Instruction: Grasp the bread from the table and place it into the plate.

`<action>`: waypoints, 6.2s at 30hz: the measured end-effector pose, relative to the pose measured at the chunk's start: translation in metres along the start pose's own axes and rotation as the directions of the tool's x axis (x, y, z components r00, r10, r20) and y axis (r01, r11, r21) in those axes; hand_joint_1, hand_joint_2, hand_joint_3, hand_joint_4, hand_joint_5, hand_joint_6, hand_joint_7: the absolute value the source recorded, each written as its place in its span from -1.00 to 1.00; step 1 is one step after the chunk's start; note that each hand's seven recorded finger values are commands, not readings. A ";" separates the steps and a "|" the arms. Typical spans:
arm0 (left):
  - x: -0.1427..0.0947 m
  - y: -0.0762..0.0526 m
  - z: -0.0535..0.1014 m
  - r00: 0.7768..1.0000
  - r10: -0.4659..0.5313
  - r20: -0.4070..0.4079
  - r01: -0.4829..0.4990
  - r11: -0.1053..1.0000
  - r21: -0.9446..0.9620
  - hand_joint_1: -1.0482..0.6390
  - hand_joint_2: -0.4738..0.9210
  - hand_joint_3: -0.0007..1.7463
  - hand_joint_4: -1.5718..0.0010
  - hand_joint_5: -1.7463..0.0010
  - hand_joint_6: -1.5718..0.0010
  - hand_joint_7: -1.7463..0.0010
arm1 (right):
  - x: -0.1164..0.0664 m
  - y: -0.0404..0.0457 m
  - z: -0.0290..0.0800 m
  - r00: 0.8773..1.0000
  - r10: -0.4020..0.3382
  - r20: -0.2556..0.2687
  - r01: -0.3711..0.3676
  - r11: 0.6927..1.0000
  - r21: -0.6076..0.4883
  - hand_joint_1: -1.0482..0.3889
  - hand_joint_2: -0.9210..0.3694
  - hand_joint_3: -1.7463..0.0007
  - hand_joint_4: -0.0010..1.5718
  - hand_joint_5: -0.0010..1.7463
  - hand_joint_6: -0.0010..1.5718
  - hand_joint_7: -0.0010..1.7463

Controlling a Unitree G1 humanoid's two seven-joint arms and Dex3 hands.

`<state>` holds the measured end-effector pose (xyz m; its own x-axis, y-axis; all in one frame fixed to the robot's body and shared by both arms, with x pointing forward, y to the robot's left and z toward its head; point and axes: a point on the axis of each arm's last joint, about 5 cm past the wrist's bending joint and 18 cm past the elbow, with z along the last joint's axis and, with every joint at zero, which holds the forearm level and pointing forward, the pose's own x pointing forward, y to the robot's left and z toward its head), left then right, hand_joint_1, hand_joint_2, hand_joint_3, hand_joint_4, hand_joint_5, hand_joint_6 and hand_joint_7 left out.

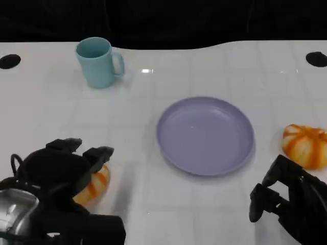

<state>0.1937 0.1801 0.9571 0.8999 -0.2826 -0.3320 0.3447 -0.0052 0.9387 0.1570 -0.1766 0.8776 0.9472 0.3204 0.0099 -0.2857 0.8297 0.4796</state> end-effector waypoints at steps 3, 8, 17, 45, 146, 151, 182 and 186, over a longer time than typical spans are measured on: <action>0.010 -0.003 -0.002 1.000 -0.019 -0.010 0.019 1.000 0.001 -0.43 0.90 -0.99 0.98 0.99 0.93 0.99 | 0.000 0.0000 0.000 1.000 -0.001 0.000 0.001 1.000 0.000 -0.36 -1.00 0.61 -0.05 1.00 -0.22 0.80; 0.024 -0.013 -0.008 0.999 -0.041 -0.034 0.041 0.999 -0.004 -0.41 0.91 -0.99 0.93 0.97 0.90 0.98 | 0.000 0.0001 0.000 1.000 -0.001 -0.001 0.001 1.000 -0.001 -0.35 -1.00 0.60 -0.05 1.00 -0.22 0.80; 0.053 -0.032 -0.016 0.996 -0.054 -0.066 0.053 0.998 -0.015 -0.40 0.92 -1.00 0.89 0.95 0.91 0.98 | -0.001 0.0002 0.000 1.000 -0.001 -0.004 0.001 1.000 -0.001 -0.35 -1.00 0.58 -0.04 1.00 -0.20 0.80; 0.086 -0.050 -0.034 0.999 0.025 -0.024 -0.029 0.985 -0.168 -0.12 1.00 -0.82 0.06 -0.65 -0.41 0.79 | 0.000 0.0005 0.000 1.000 -0.007 -0.004 0.007 1.000 0.004 -0.36 -1.00 0.60 -0.05 1.00 -0.21 0.80; 0.159 0.020 0.098 0.855 0.230 0.465 -0.021 0.911 -0.411 -0.23 1.00 -0.60 0.70 -0.03 0.50 0.73 | -0.001 -0.0041 -0.003 0.999 -0.030 -0.019 0.030 0.999 0.021 -0.35 -1.00 0.58 -0.09 1.00 -0.29 0.85; 0.161 0.023 0.096 0.867 0.111 0.485 0.074 0.935 -0.347 -0.51 1.00 -0.57 0.99 0.58 0.78 0.91 | -0.001 -0.0044 -0.003 1.000 -0.025 -0.017 0.026 0.999 0.024 -0.37 -1.00 0.62 -0.08 1.00 -0.27 0.83; 0.141 0.027 0.045 0.782 0.264 0.564 0.254 0.692 -0.676 -0.63 1.00 -0.64 0.77 0.66 0.62 0.90 | -0.001 -0.0041 -0.003 1.000 -0.023 -0.015 0.024 0.999 0.024 -0.37 -1.00 0.61 -0.06 1.00 -0.24 0.82; 0.132 0.021 0.035 0.760 0.328 0.562 0.301 0.589 -0.750 -0.64 1.00 -0.65 0.88 0.10 0.51 0.90 | -0.001 -0.0034 -0.004 0.999 -0.028 -0.015 0.029 0.999 0.028 -0.38 -1.00 0.63 -0.07 1.00 -0.24 0.81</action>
<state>0.3106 0.1086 0.9357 0.6465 -0.7552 0.1076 0.6740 0.6316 0.3830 0.1563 -0.1782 0.8727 0.9527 0.3034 -0.0168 -0.2540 0.8255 0.5041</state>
